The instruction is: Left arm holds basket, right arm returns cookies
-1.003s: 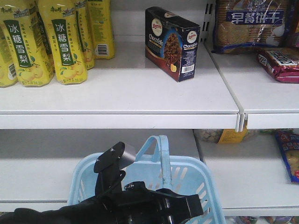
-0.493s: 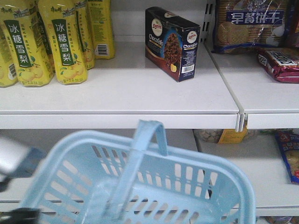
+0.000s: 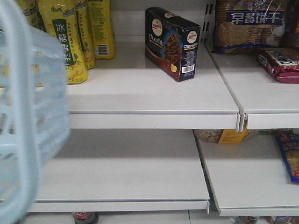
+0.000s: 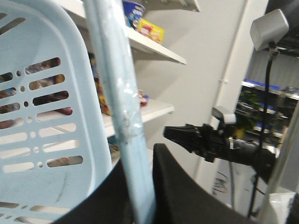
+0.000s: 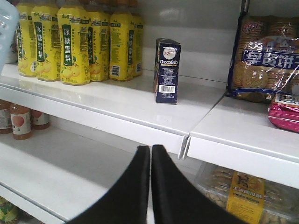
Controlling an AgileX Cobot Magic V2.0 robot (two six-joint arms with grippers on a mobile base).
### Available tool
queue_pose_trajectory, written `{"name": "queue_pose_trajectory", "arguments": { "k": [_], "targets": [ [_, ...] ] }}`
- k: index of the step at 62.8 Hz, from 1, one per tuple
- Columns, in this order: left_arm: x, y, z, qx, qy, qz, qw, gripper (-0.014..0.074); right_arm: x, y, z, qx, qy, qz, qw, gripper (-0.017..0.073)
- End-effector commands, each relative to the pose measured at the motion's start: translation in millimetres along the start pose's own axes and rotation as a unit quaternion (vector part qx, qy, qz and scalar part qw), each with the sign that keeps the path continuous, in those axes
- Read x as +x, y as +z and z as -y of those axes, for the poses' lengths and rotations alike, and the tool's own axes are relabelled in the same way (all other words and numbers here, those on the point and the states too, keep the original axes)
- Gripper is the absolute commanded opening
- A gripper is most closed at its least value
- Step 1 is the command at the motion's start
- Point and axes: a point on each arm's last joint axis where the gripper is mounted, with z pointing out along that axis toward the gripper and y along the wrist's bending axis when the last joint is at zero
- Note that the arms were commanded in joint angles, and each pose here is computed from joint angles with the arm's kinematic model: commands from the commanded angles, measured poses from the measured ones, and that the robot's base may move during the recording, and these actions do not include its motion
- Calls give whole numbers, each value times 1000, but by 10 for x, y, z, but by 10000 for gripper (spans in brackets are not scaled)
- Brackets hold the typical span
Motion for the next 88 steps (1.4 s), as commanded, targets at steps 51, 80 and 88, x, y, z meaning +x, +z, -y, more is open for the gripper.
{"name": "queue_pose_trajectory", "arguments": {
  "k": [51, 80, 88],
  "targets": [
    [1190, -34, -821, -480, 246, 5, 842, -6, -123, 4, 10, 5, -6, 41, 999, -9],
    [1843, -27, -1157, -475, 178, -20, 862, -6, -123, 4, 10, 5, -6, 41, 999, -9],
    [1839, -35, -1162, -483, 182, -20, 856, -6, -123, 4, 10, 5, -6, 41, 999, -9]
  ]
}}
